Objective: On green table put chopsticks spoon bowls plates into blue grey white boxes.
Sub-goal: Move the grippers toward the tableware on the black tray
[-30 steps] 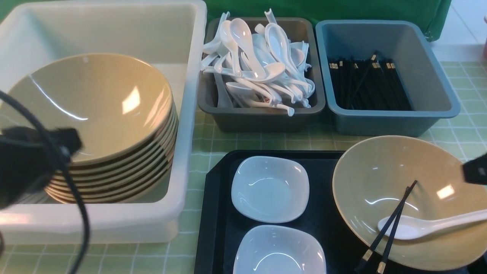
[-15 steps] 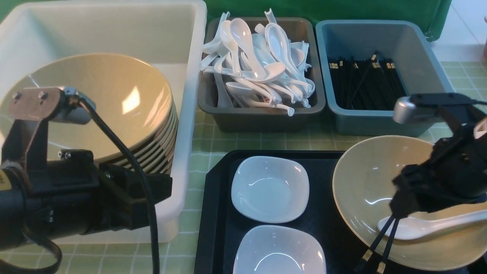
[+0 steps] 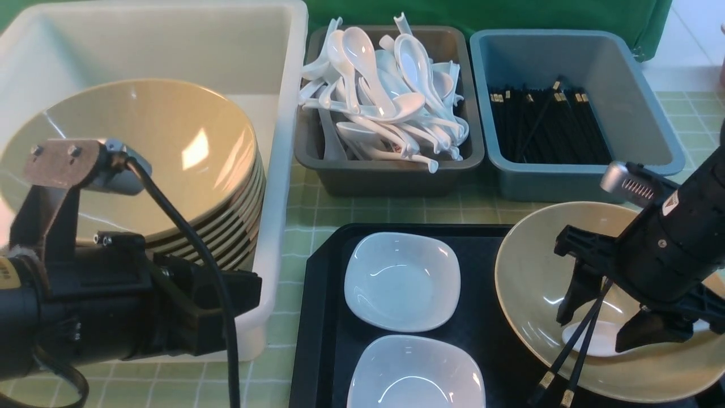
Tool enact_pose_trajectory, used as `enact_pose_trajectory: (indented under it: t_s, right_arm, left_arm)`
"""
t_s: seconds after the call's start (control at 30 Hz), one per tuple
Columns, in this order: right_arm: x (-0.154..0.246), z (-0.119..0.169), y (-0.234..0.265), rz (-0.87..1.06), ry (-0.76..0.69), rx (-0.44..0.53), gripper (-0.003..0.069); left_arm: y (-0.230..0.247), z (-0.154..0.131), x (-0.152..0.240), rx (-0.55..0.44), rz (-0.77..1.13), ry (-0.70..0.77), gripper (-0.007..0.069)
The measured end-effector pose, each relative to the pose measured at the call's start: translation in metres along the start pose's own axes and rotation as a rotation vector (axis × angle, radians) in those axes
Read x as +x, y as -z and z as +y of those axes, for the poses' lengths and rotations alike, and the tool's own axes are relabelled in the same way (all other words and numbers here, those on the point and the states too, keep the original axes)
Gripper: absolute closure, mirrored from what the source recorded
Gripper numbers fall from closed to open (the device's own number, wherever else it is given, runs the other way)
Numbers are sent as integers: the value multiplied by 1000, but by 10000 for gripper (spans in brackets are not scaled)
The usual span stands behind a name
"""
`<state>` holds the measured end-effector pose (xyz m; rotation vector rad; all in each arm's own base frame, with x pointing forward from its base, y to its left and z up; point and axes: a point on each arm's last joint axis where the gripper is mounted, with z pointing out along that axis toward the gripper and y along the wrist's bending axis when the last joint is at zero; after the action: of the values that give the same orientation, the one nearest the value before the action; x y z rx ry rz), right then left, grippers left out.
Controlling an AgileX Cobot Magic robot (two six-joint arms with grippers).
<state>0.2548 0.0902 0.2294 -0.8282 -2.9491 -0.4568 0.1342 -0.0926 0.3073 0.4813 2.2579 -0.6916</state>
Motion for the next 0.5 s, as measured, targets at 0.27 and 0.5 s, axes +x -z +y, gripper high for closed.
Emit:
enact_pose_trajectory:
  t_s: [0.27,0.5]
  right_arm:
    - [-8,2,-22,54,-19,32,192]
    - [-9,2,-22,50,25,27,473]
  left_arm:
    - [0,0,0,1,0,-1,627]
    - [0,0,0,1,1,-1,627]
